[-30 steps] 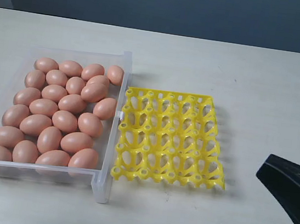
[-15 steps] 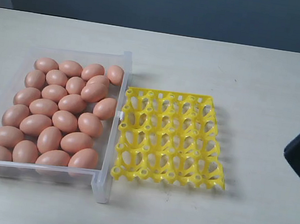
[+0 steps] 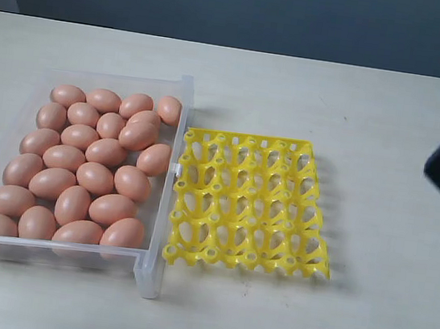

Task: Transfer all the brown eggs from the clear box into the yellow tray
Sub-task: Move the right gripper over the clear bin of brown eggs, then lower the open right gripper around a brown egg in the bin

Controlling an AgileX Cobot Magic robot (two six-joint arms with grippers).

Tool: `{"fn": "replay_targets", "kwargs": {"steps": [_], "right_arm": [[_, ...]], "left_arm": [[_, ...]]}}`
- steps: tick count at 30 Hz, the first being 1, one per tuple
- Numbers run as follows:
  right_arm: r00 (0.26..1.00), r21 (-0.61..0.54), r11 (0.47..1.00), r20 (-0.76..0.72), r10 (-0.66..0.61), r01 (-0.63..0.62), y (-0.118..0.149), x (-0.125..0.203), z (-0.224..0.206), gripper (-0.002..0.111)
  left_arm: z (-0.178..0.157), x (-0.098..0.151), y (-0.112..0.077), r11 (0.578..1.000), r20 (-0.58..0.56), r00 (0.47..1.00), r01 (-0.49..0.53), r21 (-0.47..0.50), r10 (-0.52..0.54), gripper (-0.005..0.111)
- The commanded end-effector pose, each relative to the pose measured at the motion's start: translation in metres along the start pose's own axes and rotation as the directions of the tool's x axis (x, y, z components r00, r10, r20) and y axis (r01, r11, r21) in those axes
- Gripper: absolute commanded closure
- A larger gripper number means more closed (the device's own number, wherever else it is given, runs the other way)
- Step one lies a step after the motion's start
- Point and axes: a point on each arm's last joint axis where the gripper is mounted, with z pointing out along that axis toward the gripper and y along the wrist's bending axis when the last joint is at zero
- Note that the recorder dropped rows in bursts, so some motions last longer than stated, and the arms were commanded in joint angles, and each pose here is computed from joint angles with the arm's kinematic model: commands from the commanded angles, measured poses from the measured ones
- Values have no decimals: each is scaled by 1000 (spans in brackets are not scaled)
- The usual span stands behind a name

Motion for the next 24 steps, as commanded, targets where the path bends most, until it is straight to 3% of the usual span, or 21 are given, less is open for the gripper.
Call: {"fn": "replay_targets", "kwargs": {"steps": [1,5,10,16,20,21,23,24], "right_arm": [[992,71,991,-60,-112,116,-12,-45,24,109],[977,30,995,-193,-92,99,-41,-69,61,109],[925,-42,998,-374,-67,55,-73,-59,123,109],[866,-234,971,-474,-156,47,-46,-17,221,109],[843,-163,951,-442,-308,262,-31,14,274,109],[811,-129,922,-442,-384,366,-31,25,282,109],[742,30,825,-456,-492,565,-38,34,290,109],[682,126,728,-485,-548,674,-42,38,292,109]], "left_arm": [[0,1,0,1000,5,1000,3,5,-3,106],[0,1,0,1000,5,1000,3,5,-3,106],[0,1,0,1000,3,1000,3,5,-3,106],[0,1,0,1000,5,1000,3,5,-3,106],[0,1,0,1000,5,1000,3,5,-3,106],[0,1,0,1000,5,1000,3,5,-3,106],[0,1,0,1000,5,1000,3,5,-3,106],[0,1,0,1000,5,1000,3,5,-3,106]]}}
